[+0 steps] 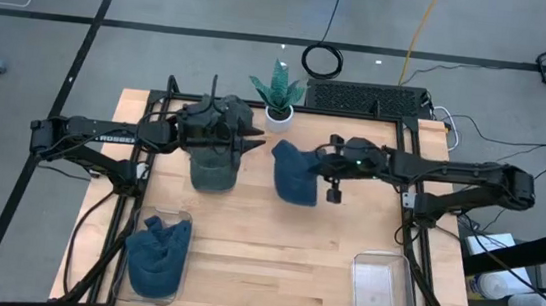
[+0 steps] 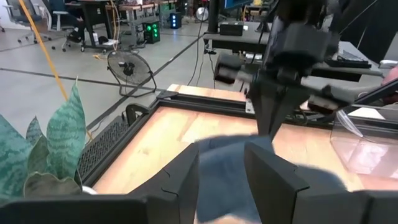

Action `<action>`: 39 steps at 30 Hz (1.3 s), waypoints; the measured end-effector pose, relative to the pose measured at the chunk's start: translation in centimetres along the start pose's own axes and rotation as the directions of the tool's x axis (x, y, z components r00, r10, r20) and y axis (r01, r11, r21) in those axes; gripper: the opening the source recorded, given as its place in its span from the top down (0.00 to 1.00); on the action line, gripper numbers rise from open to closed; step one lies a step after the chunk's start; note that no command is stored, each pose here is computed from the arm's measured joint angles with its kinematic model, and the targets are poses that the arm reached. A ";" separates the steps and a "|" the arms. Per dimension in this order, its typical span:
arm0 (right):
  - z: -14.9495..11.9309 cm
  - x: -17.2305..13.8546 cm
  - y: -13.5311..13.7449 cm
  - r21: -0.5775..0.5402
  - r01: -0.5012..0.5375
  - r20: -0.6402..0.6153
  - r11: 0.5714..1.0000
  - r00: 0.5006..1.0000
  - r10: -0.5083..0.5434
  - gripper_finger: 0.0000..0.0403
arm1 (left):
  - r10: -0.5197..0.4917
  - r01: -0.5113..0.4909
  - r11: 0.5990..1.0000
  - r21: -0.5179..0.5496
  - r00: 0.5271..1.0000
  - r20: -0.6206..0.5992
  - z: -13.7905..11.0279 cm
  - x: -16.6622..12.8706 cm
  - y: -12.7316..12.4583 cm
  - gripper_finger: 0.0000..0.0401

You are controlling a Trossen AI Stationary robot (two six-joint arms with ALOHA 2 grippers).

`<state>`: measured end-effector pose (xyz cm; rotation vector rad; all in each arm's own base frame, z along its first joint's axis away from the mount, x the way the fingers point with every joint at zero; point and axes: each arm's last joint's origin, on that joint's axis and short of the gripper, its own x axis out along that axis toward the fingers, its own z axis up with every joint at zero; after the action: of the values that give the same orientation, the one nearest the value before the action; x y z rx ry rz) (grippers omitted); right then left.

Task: Pick & Place hat
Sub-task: Put the blue cap into the left transparent bin

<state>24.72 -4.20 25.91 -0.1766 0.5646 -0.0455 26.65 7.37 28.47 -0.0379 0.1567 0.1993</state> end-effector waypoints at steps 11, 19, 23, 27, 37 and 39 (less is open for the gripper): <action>-0.6 -4.4 0.4 -0.008 0.051 0.186 0.999 0.981 -0.048 1.00 | 0.003 -0.003 1.000 -0.017 1.000 -0.003 0.0 0.0 0.0 0.66; -1.5 -6.6 0.8 -0.012 0.081 0.288 0.997 0.955 -0.074 1.00 | 0.003 -0.003 1.000 -0.006 1.000 -0.003 0.0 0.0 0.1 0.66; -1.8 -7.4 0.9 -0.022 0.093 0.319 0.995 0.944 -0.081 1.00 | 0.004 -0.004 1.000 -0.016 1.000 -0.003 0.0 0.0 0.1 0.66; -1.7 -7.7 0.9 -0.037 0.104 0.339 0.994 0.937 -0.086 1.00 | 0.004 -0.004 1.000 -0.013 1.000 -0.004 0.0 0.0 0.1 0.66; -1.6 -6.9 0.8 -0.100 0.125 0.326 0.987 0.941 -0.086 1.00 | 0.006 -0.006 1.000 -0.013 1.000 -0.003 0.0 0.0 0.1 0.66; -1.5 -6.6 0.8 -0.103 0.124 0.332 0.987 0.939 -0.083 1.00 | 0.006 -0.006 1.000 0.006 1.000 -0.007 -0.1 0.0 0.1 0.66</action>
<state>18.35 -3.08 27.99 -0.3277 0.2248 -0.0824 26.62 7.43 28.40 -0.0323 0.1645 0.2043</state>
